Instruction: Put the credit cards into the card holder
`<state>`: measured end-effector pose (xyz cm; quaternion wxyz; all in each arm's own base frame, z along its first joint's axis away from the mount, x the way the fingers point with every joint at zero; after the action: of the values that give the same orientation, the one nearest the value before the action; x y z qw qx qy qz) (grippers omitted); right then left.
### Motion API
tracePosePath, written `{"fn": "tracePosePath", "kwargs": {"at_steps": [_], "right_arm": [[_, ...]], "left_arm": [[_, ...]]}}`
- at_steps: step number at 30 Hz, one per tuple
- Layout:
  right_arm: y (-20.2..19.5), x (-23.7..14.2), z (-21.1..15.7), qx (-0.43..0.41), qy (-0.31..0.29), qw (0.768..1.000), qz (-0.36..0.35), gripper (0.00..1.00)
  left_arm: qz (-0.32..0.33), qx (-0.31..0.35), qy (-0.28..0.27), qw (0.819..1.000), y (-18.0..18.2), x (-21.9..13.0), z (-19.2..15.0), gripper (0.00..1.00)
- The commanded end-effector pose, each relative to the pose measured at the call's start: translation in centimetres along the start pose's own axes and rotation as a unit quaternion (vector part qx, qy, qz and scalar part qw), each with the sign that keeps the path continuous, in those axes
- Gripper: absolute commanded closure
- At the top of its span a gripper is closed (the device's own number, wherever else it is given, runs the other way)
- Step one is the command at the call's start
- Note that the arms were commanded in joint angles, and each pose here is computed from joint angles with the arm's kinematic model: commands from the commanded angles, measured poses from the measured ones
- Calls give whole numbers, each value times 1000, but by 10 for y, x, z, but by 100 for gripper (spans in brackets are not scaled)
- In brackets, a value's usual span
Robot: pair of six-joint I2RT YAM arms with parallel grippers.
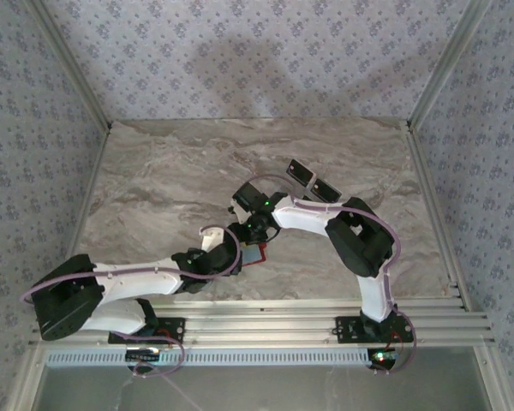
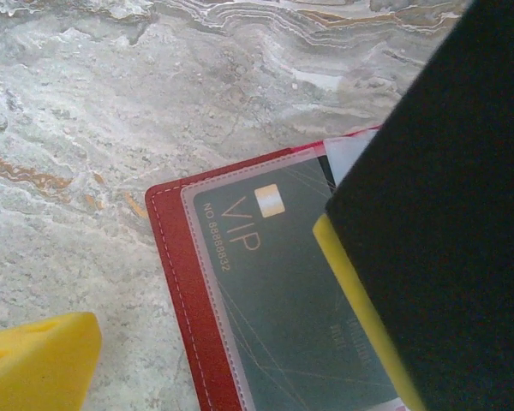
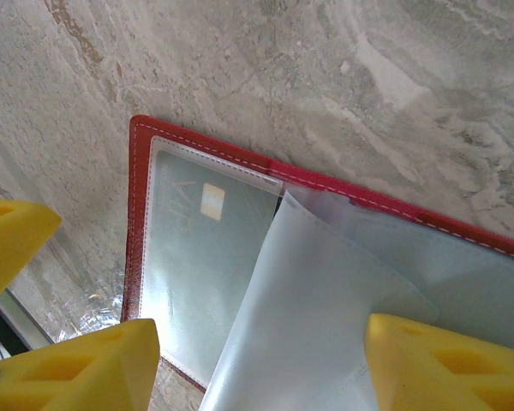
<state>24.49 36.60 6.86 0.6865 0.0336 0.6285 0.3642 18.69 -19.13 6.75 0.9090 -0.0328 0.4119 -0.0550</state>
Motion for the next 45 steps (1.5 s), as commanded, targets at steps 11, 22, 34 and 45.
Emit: {"fn": "tracePosePath", "kwargs": {"at_steps": [11, 22, 34, 45], "right_arm": [[5, -38, 14, 17, -45, 999, 14, 32], [-3, -24, 4, 33, -30, 999, 15, 32], [-3, -16, -4, 38, -19, 999, 15, 32], [-4, -16, -11, 43, -18, 999, 15, 32]], "left_arm": [[26, 1, 8, 1000, 9, 1, -7, 1], [27, 0, 6, 1000, 12, 0, -8, 1], [28, -3, 4, 1000, 14, 0, -8, 1], [27, -3, 3, 1000, 15, -2, -8, 1]]}}
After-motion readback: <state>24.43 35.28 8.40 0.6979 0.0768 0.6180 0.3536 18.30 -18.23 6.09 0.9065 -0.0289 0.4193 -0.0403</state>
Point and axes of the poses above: each hand's point on the last joint's axis, 136 mm out from that joint toward the fingers, its own x axis out along the fingers, its own y axis along the line the jaws close on, z = x × y, the point moved 3 cm from there along -x, back along the fingers, and after that the axes turned 2 degrees about -x, right-handed, at the moved point
